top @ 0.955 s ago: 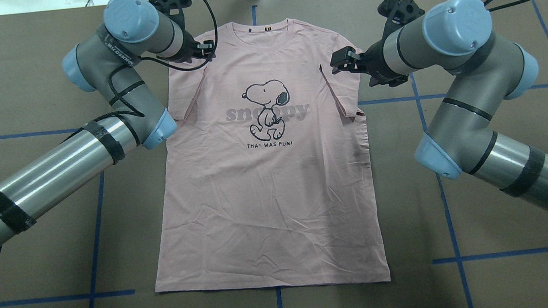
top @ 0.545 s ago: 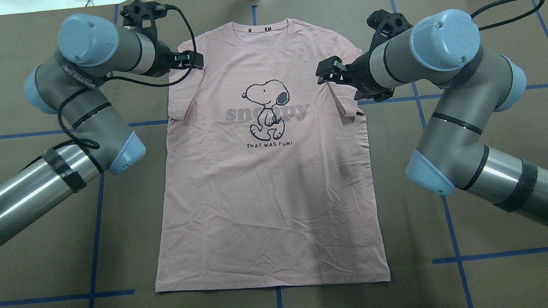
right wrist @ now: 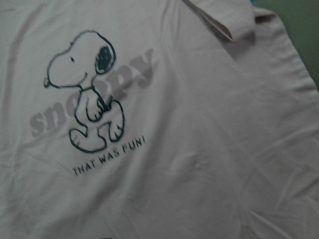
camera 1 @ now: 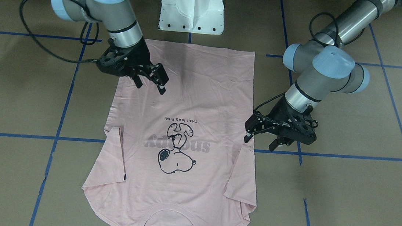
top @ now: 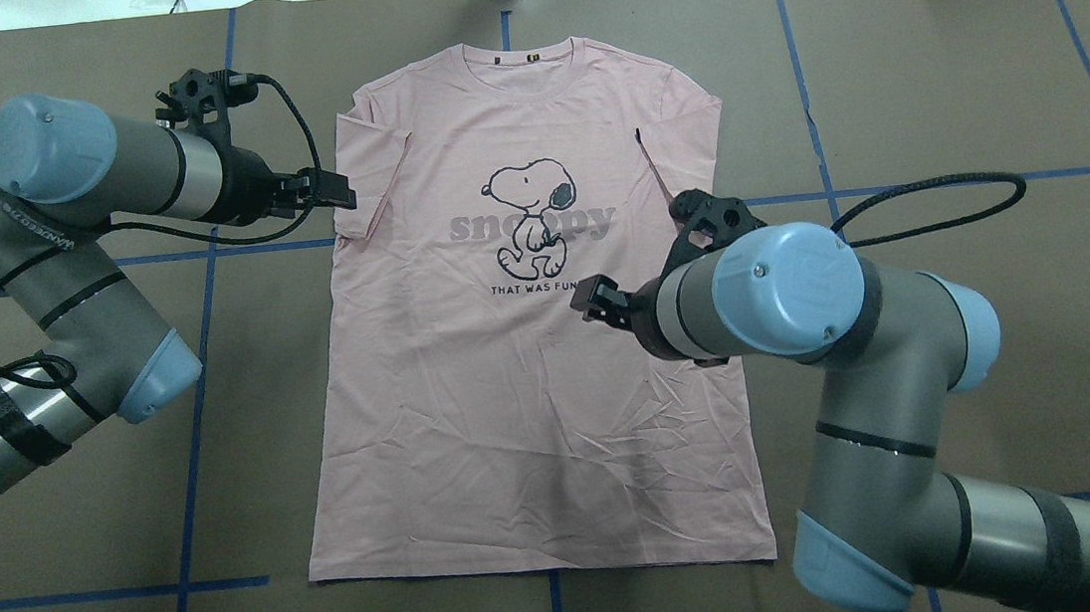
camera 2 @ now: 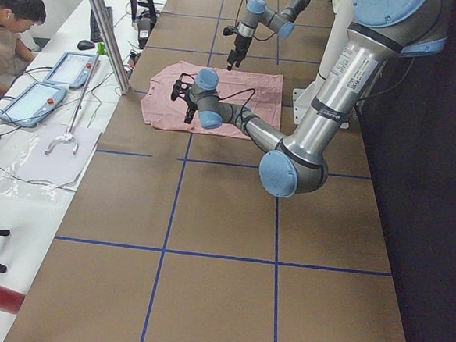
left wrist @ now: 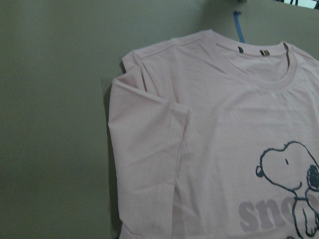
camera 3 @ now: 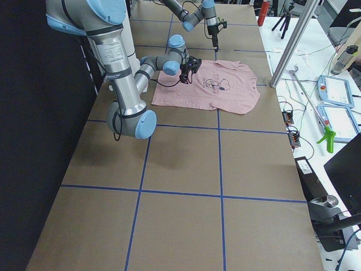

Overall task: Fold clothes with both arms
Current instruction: 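Move the right gripper down to the shirt hem corner nearest the robot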

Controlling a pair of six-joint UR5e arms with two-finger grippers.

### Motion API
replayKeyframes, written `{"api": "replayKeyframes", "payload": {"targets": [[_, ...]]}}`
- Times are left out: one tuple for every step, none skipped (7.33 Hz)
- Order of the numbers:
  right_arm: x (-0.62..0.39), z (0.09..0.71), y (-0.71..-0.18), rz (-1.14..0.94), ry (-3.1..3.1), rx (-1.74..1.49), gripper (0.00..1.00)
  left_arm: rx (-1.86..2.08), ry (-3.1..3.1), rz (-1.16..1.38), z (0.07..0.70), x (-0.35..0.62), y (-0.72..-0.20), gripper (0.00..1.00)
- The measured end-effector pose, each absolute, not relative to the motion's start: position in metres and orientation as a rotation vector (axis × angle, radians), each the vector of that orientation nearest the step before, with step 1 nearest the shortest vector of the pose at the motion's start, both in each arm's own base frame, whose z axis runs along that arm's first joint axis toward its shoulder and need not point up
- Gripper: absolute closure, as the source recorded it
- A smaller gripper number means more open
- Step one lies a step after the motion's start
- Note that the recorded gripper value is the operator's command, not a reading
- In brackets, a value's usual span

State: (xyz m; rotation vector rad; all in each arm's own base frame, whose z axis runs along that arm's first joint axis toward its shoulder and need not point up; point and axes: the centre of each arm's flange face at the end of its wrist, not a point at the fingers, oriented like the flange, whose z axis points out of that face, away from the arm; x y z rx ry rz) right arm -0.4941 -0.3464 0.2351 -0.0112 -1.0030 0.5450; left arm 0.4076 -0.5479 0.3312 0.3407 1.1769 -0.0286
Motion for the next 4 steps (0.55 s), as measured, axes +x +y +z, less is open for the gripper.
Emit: {"api": "replayKeyframes", "payload": {"targets": [[-0.497,0.246,-0.312,0.564,-0.956,-0.062,0.24,0.315,1.194,-0.013,0.33,0.404,-0.542,0.09],[-0.495,0.27,-0.279,0.588,-0.906,-0.1,0.36,0.307,1.206,-0.017,0.328,0.399,-0.536,0.08],[-0.492,0.291,-0.252,0.61,-0.866,-0.121,0.38,0.304,1.214,-0.026,0.325,0.396,-0.533,0.08],[-0.492,0.305,-0.233,0.618,-0.839,-0.135,0.38,0.303,1.219,-0.029,0.324,0.395,-0.532,0.08]]}}
